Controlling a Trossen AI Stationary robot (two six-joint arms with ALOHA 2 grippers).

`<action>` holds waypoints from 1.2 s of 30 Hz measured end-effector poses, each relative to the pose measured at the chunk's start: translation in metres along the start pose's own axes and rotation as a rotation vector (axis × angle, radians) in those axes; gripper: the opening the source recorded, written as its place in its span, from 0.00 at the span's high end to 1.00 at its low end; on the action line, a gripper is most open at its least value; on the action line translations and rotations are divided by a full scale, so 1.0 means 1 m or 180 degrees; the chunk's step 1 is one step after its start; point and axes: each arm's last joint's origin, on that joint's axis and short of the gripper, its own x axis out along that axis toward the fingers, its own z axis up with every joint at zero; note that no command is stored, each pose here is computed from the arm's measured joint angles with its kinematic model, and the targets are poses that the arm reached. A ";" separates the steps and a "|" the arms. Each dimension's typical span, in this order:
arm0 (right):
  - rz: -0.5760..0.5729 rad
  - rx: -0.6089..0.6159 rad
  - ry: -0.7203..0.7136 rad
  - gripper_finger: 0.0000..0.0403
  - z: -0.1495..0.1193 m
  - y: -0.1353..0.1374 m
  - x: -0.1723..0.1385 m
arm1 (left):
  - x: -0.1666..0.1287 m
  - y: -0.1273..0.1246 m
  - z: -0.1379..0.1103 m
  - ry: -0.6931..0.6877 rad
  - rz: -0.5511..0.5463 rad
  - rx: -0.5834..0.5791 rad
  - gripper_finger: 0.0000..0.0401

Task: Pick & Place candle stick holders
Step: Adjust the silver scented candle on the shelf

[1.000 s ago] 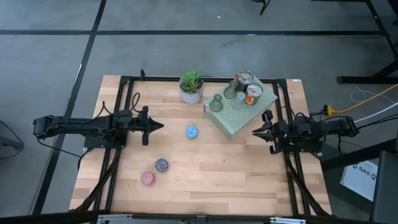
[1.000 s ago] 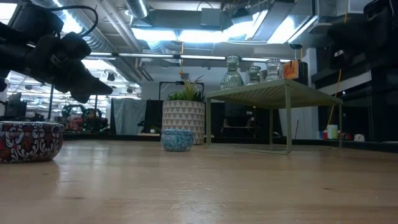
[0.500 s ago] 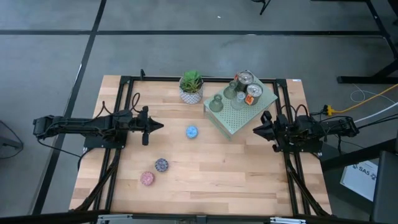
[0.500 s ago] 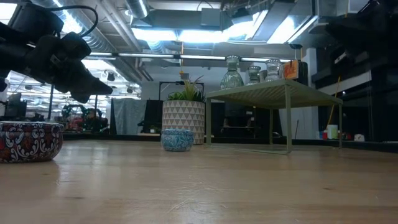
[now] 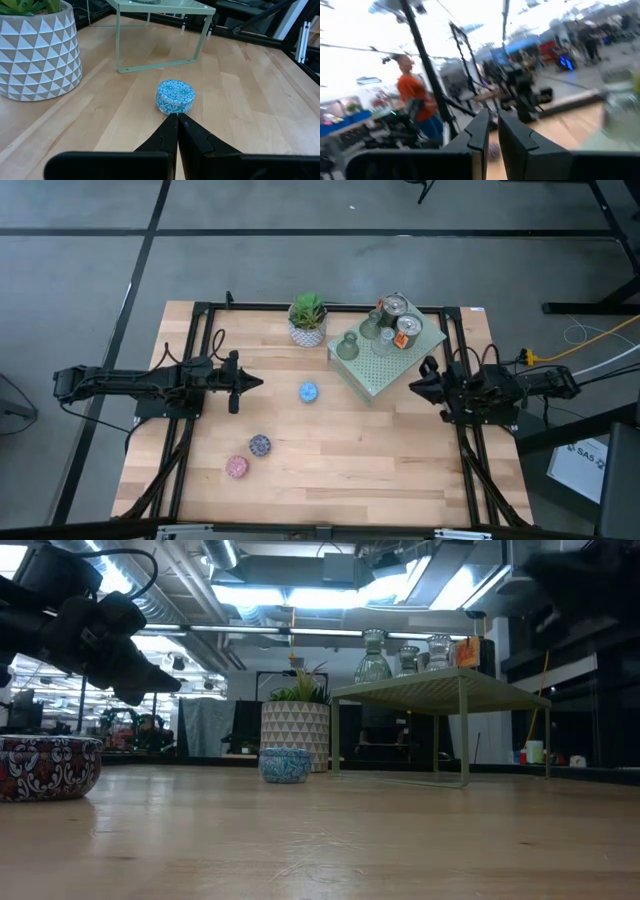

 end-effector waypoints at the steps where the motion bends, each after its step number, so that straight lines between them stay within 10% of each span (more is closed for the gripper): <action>1: 0.0086 0.0004 -0.0061 0.89 0.002 0.001 0.001 | 0.000 0.000 0.000 0.0000 0.0000 0.0000 0.99; 25: 0.0105 -0.1128 0.1021 0.89 0.079 0.037 0.090 | 0.000 0.000 0.000 0.0000 0.0000 0.0000 0.99; 36: -0.2161 -0.1587 0.1429 0.89 0.132 0.038 0.099 | 0.000 0.000 0.000 0.0000 -0.0001 0.0000 0.99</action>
